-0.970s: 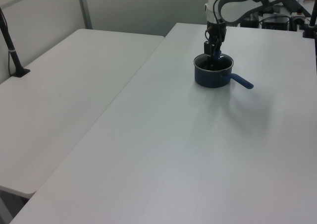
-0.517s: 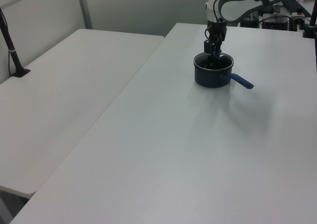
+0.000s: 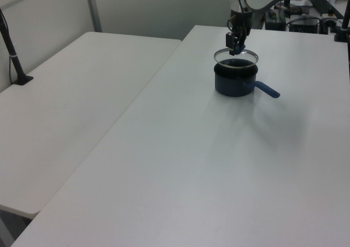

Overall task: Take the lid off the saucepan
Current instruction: 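Lift the glass lid off the saucepan rim and carry it aside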

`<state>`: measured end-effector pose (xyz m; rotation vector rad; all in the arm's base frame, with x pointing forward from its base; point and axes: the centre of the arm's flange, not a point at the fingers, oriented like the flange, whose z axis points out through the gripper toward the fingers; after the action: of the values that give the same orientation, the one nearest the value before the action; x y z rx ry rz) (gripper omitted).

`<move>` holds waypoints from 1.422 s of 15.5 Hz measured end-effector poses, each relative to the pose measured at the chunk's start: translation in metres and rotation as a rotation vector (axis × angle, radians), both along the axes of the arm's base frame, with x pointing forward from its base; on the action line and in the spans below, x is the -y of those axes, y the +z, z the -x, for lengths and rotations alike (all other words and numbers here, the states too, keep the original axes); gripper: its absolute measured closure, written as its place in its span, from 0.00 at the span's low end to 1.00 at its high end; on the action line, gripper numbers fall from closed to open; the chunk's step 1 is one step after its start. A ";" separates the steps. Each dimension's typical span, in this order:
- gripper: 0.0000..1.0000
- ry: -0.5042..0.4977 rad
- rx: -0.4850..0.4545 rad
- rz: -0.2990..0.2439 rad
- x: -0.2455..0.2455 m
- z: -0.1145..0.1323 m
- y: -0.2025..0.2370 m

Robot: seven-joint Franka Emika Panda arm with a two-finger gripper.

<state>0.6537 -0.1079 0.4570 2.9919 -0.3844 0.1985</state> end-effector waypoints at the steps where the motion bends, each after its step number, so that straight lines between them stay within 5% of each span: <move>1: 0.38 0.000 -0.003 -0.001 -0.001 0.001 0.002; 5: 0.38 0.015 -0.026 -0.011 -0.023 0.002 0.008; 13: 0.38 0.046 -0.020 -0.026 -0.140 -0.001 0.012; 22: 0.38 0.121 -0.100 -0.045 -0.237 0.029 -0.003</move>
<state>0.6243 0.1287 0.4544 3.0556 -0.2003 0.0512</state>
